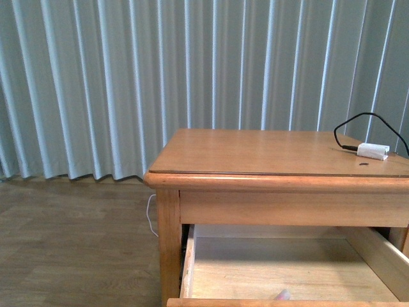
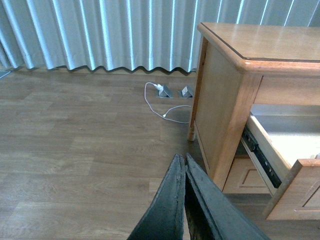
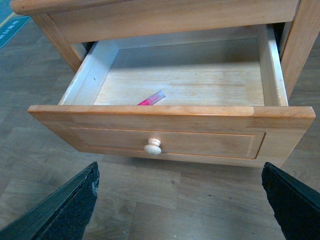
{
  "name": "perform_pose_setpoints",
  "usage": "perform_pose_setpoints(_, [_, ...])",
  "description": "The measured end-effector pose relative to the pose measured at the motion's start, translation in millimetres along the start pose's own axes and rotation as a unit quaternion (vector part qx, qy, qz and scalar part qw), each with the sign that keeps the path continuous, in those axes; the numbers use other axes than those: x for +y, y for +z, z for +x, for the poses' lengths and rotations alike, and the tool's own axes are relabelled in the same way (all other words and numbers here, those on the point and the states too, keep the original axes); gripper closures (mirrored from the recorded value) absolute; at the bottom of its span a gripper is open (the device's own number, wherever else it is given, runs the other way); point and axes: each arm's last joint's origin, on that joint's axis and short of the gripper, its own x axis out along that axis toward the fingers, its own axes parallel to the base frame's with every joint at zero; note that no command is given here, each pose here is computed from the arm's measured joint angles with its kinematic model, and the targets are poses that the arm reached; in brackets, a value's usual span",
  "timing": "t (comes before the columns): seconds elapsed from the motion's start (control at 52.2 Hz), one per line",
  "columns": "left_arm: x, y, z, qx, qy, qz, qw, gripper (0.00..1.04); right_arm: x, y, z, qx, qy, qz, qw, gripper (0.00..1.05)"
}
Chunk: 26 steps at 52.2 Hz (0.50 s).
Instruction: Place pink marker in drawer with both arms
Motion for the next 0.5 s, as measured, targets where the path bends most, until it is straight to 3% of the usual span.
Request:
perform_pose_setpoints(0.211, [0, -11, -9, 0.013, 0.000, 0.000, 1.000, 1.01, 0, 0, 0, 0.000, 0.000, 0.000, 1.000, 0.09])
perform_pose_setpoints(0.498, [0, -8, -14, -0.010, 0.000, 0.000, 1.000, 1.00, 0, 0, 0, 0.000, 0.000, 0.000, 1.000, 0.09])
